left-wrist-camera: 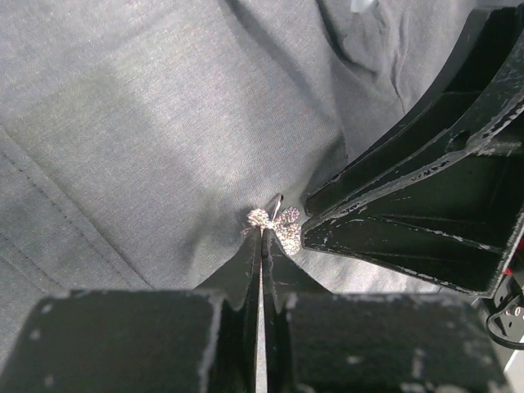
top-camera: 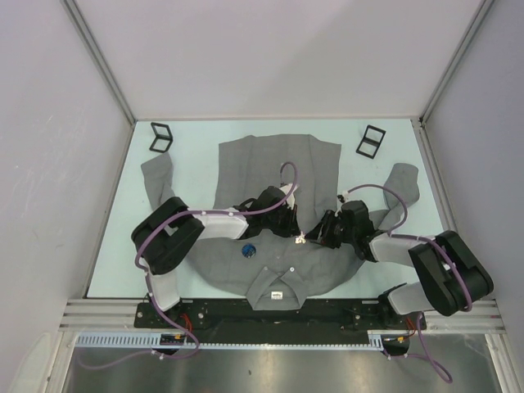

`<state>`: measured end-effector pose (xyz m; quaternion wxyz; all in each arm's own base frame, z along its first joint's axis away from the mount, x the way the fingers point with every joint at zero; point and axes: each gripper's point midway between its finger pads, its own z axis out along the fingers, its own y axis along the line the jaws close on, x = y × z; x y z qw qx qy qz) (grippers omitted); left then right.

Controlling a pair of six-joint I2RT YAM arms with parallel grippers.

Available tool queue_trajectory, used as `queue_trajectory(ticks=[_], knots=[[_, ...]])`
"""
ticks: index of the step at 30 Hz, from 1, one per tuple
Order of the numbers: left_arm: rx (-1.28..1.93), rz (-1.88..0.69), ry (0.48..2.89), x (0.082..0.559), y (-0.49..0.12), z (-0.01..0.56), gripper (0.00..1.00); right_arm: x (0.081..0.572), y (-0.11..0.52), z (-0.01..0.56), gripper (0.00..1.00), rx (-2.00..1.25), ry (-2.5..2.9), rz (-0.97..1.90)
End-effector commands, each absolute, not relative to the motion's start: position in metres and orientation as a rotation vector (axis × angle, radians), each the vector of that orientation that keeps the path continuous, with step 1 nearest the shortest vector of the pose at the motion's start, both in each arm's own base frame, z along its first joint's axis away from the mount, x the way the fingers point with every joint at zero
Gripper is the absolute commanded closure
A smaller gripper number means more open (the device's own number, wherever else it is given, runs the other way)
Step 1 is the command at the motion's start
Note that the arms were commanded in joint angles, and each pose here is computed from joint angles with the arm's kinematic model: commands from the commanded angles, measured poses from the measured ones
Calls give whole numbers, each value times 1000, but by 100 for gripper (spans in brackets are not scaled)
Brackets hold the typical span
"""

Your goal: Remove the brooch from the garment

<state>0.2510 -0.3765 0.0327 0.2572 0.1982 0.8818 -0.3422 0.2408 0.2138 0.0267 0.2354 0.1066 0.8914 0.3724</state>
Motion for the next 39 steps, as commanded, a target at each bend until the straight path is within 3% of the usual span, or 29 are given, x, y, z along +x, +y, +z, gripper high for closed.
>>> queue_trajectory(ticks=[1, 10, 13, 20, 28, 34, 36, 39], knots=[[534, -925, 2349, 262, -381, 37, 100, 252, 221, 34, 65, 266, 2415, 1053], [536, -920, 2347, 263, -381, 37, 100, 259, 227, 37, 67, 255, 2400, 1103], [546, -920, 2331, 264, -382, 42, 99, 259, 229, 37, 74, 245, 2400, 1119], [552, -883, 2283, 268, -375, 61, 76, 256, 232, 39, 82, 215, 2399, 1142], [535, -849, 2251, 260, -355, 75, 63, 254, 238, 47, 83, 157, 2368, 1204], [553, -874, 2247, 247, -353, 77, 36, 253, 239, 53, 80, 141, 2352, 1220], [565, -848, 2247, 244, -354, 77, 34, 252, 240, 54, 79, 132, 2349, 1228], [576, -835, 2241, 239, -356, 76, 41, 251, 241, 55, 75, 122, 2345, 1244]])
